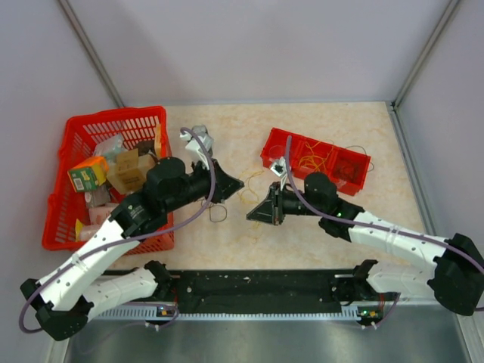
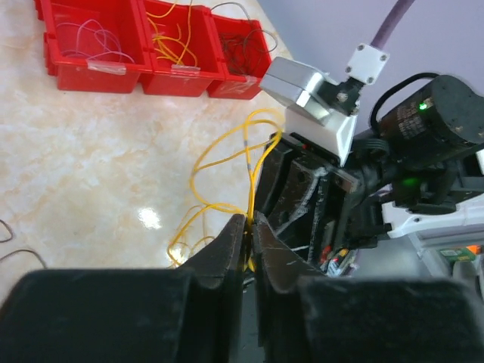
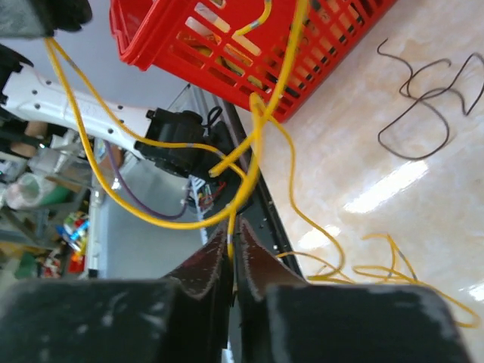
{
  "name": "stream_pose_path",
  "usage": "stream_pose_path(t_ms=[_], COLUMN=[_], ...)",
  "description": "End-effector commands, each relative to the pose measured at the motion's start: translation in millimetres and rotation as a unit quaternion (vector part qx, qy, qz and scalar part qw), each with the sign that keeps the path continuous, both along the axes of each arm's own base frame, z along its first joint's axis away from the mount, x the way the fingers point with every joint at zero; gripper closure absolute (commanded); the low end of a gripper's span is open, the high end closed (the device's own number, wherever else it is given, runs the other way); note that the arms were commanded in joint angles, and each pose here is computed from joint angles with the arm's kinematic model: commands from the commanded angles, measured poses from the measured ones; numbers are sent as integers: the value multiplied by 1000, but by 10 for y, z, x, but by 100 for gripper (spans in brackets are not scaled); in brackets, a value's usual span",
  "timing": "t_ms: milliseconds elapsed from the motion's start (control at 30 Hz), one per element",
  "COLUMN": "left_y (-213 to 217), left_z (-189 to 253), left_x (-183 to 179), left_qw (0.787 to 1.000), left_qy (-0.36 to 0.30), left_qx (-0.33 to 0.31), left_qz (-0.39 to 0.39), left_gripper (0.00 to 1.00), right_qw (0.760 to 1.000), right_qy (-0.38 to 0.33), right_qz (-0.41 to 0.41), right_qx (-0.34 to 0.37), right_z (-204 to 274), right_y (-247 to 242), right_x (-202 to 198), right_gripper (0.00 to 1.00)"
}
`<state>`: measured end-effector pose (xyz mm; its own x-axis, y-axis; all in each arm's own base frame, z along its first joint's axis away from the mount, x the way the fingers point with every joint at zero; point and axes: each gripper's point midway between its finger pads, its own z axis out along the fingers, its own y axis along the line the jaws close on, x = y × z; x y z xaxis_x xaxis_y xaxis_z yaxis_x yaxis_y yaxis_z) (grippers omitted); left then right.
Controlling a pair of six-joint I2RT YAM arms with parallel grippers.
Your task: Untangle the cables
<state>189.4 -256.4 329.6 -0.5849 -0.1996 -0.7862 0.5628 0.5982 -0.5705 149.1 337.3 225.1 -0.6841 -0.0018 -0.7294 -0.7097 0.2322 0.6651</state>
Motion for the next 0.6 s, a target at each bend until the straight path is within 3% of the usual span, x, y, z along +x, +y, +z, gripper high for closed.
stream_pose_path(t_ms=[0,33,100,133,267,433,567], left_y=[-18,2,66,66,-40,-182,-243], left_z=[27,-55,-199,-247,-327,-542,-720], left_x=[162,202,260,251,132,-54,-158], left_qw=[999,999,997,997,1000,994,989], left_qy=[-16,-10,8,14,24,62,95], left_qx=[24,44,66,62,-1,-37,-57], left_qz=[17,23,45,37,-19,-76,-99], left_gripper=[67,47,24,19,16,30,27], right_qw=[1000,999,999,998,997,995,993], right_qy=[-14,-14,-23,-29,-47,-70,-91], right_qz=[-16,-30,-44,-46,-54,-60,-54], right_qx=[15,8,10,12,9,27,56], right_z=[189,180,280,328,494,745,1028], right_y=[4,-43,-141,-179,-275,-312,-328], right_x=[-11,12,-13,-30,-59,-59,-101], right_gripper=[100,100,100,100,100,100,100])
